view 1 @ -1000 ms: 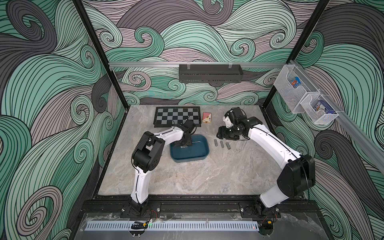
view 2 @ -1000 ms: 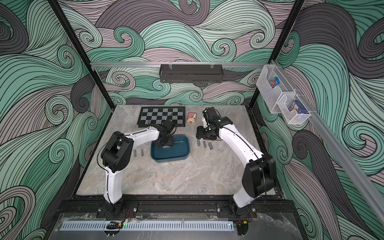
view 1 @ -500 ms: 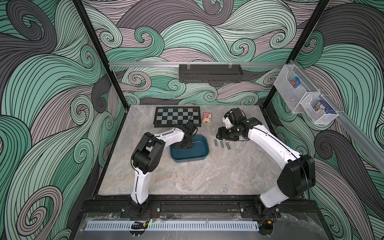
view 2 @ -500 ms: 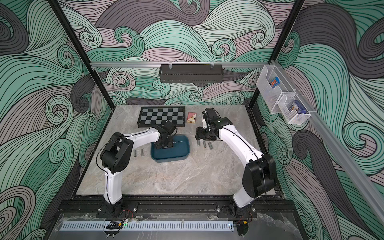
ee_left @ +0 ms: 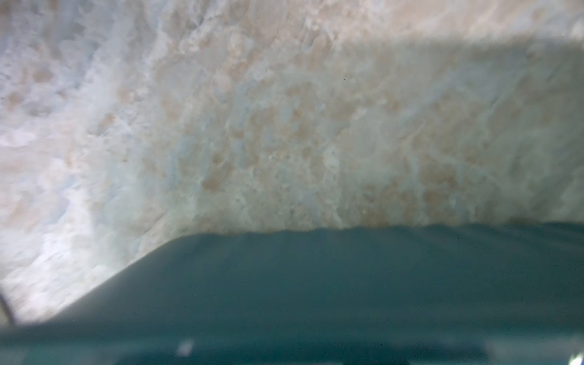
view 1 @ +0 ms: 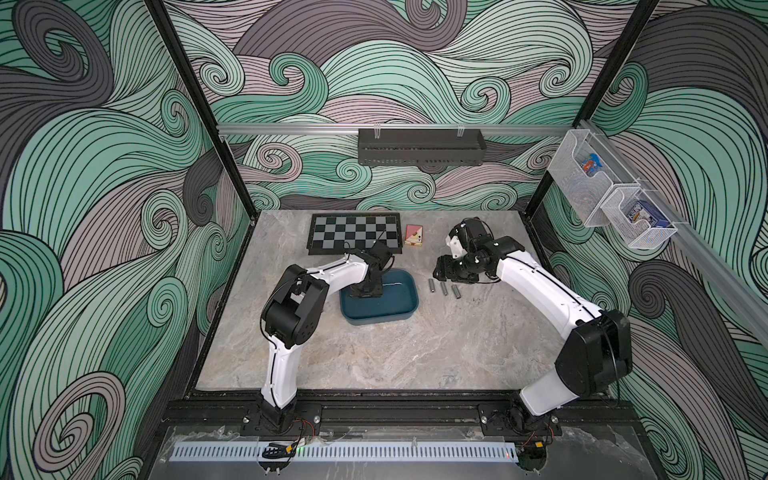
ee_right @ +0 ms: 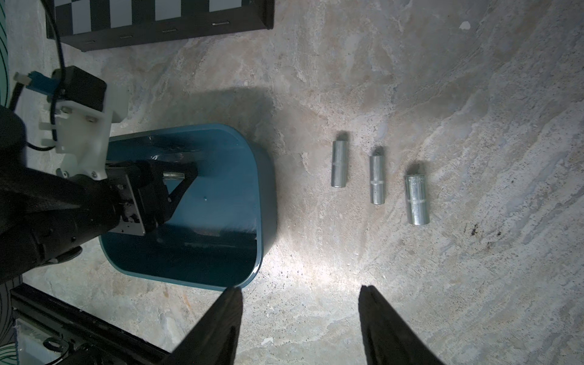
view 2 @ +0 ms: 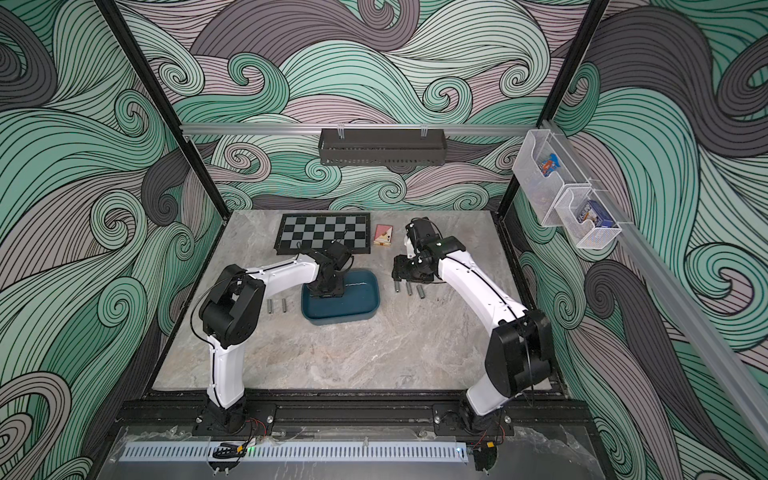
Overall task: Take out the socket from the storage box
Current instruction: Pick up the socket head from the storage box, then place the socket head at the center of the board.
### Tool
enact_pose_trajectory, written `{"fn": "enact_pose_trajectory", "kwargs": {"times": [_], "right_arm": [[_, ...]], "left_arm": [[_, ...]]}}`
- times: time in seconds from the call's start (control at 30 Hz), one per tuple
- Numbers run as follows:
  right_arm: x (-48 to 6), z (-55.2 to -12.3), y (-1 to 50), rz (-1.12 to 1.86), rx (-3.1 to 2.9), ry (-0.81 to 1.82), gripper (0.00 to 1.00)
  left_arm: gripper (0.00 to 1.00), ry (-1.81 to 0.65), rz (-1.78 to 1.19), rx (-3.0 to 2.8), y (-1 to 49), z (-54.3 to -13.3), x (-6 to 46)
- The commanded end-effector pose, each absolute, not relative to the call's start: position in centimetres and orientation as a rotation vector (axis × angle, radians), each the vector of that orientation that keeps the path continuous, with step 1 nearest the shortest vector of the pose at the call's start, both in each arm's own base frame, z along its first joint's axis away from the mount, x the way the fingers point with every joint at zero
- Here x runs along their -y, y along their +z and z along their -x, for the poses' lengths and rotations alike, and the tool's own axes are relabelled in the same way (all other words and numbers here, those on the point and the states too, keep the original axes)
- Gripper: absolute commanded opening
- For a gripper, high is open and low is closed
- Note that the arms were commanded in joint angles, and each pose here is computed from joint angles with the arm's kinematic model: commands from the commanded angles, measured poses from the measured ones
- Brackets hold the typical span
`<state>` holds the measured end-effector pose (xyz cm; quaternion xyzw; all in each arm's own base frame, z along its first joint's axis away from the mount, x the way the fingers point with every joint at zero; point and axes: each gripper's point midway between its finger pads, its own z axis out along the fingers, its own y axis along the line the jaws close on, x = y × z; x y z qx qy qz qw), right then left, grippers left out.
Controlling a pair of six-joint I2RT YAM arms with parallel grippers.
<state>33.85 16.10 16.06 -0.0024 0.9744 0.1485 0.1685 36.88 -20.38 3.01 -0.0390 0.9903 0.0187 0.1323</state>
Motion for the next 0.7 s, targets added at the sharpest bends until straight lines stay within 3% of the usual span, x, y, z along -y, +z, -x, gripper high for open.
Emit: {"fn": "enact_pose_trajectory", "kwargs": {"times": [0.0,0.2,0.37,0.67], "right_arm": [[-16.2,-33.6,16.9,0.009,-2.742,0.462,0.63],[-16.1,-33.3,16.7,0.009,-2.736,0.467,0.63],[-16.5,-32.8,17.0,0.006,-2.730,0.518,0.63],[-16.6,-31.3,17.9,0.001,-2.687,0.587,0.62]], "left_arm": [[0.31,0.016,0.068,-2.779,9.3,-37.8,20.7],[0.34,-0.005,0.148,-2.633,16.1,-38.9,19.4],[0.34,-0.004,0.356,-2.505,19.9,-40.5,14.7],[0.36,0.037,0.971,-2.477,16.1,-38.2,0.0]]}}
